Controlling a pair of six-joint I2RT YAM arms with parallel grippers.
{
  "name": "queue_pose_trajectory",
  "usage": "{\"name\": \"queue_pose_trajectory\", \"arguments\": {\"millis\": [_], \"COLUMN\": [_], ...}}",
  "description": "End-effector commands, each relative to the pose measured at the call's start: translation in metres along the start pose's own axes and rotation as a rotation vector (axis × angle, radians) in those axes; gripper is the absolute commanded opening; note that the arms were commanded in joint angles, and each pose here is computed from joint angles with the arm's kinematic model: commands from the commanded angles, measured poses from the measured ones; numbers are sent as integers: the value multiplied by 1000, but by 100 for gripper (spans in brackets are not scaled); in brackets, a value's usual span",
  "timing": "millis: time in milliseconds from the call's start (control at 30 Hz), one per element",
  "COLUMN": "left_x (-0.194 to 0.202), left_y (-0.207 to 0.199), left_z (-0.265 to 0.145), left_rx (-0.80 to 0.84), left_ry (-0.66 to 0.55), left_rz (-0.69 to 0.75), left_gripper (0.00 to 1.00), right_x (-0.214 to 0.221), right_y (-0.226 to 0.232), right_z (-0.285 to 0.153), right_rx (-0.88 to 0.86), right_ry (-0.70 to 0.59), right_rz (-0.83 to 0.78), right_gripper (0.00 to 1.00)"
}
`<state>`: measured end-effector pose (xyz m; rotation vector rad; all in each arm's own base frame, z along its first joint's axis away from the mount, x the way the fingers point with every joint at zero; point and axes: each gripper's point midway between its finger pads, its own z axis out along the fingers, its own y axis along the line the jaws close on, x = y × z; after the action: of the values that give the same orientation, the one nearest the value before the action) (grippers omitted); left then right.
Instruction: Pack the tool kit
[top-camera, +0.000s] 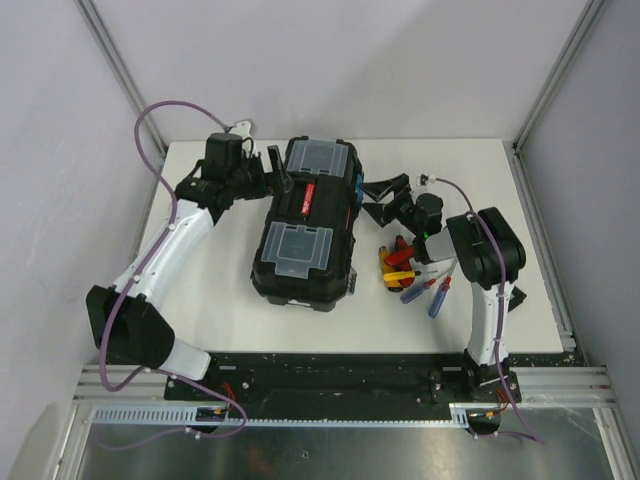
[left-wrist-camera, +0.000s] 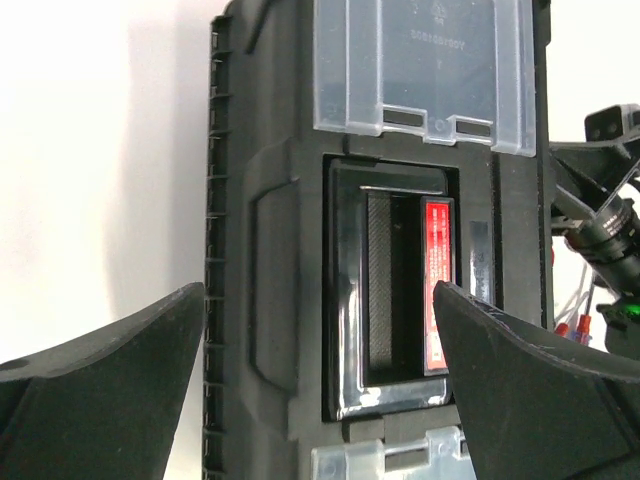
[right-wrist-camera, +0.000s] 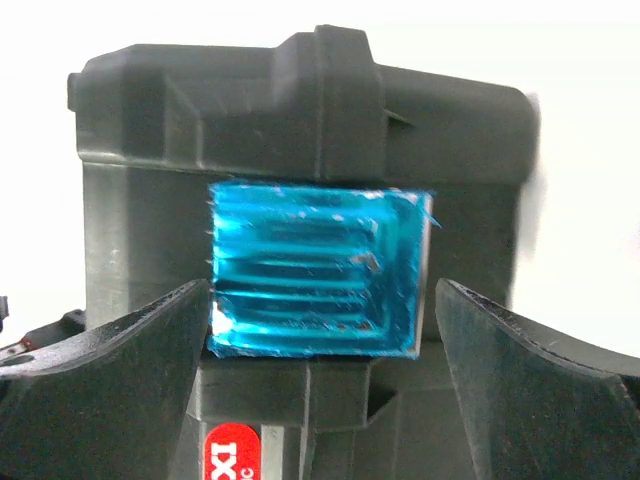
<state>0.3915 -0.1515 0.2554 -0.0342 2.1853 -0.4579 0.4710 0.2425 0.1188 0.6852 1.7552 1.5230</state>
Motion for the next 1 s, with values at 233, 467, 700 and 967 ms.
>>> {"name": "queue_pose_trajectory", "arguments": {"millis": [233, 467, 700, 967], "left_x": [-7, 18, 43, 69], "left_y": [-16, -1, 13, 30], "left_z": [33, 50, 54, 58], "left_rx": [91, 47, 5, -63], "left_ry": [6, 68, 117, 172], "left_rz": [-3, -9, 6, 35], "left_gripper": [99, 99, 99, 100], "right_x": [23, 29, 36, 38], "right_y": [69, 74, 68, 62], "right_z": [11, 19, 28, 35], "right_rx": [-355, -375, -330, -207], "right_ry": [119, 145, 173, 163], "right_rz": [-45, -77, -95, -145], "right_gripper": [99, 97, 68, 45]}}
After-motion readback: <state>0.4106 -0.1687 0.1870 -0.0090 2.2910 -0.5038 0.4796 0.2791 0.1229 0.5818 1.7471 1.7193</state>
